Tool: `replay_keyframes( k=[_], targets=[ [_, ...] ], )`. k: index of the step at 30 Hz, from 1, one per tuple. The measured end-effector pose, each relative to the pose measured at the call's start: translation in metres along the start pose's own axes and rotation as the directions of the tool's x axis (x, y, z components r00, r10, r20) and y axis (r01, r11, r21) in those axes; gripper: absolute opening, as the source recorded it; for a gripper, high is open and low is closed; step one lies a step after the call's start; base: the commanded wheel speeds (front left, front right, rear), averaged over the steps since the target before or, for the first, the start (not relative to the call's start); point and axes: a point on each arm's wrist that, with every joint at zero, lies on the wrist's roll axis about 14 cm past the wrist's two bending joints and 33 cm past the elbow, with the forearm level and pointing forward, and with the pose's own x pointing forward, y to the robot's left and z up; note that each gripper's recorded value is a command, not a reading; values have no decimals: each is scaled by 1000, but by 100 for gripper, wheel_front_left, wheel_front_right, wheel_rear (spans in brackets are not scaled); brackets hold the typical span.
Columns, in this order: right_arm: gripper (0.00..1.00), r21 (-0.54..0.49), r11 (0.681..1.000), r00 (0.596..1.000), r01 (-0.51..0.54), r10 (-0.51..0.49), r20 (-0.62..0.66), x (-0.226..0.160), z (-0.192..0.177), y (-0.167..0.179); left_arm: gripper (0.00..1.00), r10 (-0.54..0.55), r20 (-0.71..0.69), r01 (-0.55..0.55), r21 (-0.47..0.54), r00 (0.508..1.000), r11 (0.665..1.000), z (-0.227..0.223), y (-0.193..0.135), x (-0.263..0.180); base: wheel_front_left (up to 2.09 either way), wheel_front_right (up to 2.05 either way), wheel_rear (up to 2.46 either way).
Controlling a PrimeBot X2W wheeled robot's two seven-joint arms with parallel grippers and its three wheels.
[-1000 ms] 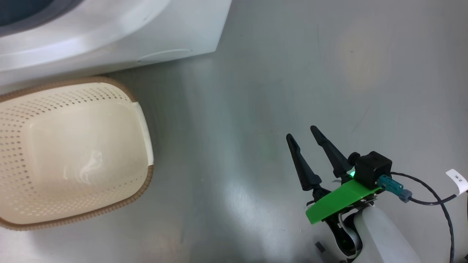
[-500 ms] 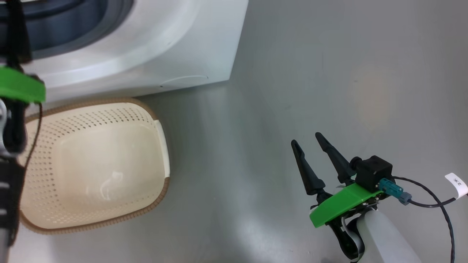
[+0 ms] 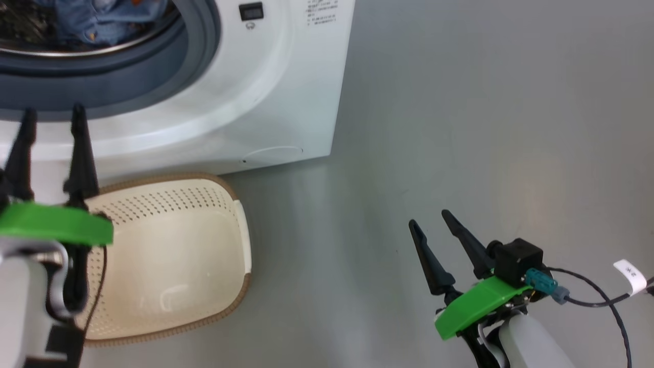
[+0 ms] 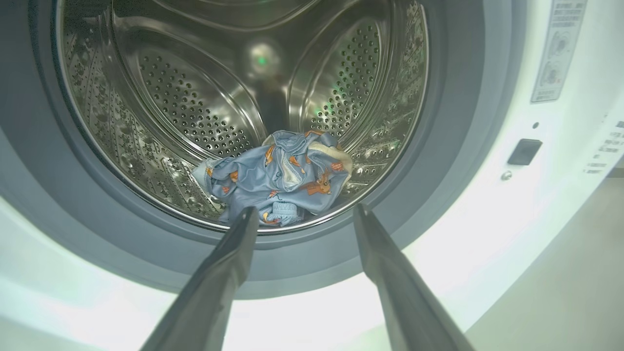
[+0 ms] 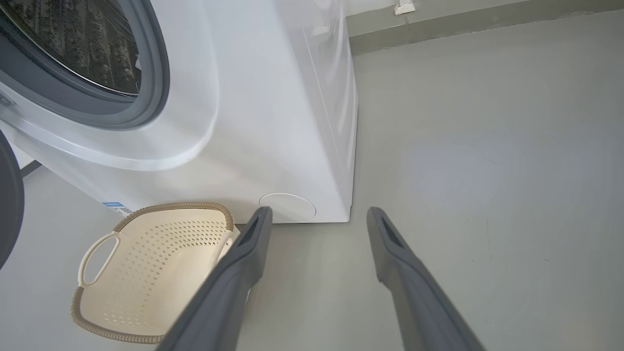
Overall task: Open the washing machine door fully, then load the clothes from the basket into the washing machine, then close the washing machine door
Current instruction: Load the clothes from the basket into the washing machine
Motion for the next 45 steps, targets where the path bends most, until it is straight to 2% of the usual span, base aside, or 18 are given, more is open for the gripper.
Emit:
replay_keyframes(
  k=[7,19,35,45],
  targets=[
    [100,-13,1000,999,-6,7,35,-15,14,6,100,67,-4,-66,19,998,998,4,10,-47,0,0,0],
    [100,-47,999,992,-13,19,121,-39,44,14,100,134,-26,-133,31,991,991,5,7,-119,0,0,0],
    [100,-140,990,975,-3,35,221,-65,78,20,100,210,-14,-209,65,978,976,16,15,-177,0,0,0],
    [100,-143,990,967,17,20,254,-82,84,18,100,210,-2,-209,99,978,973,24,13,-201,0,0,0]
  ],
)
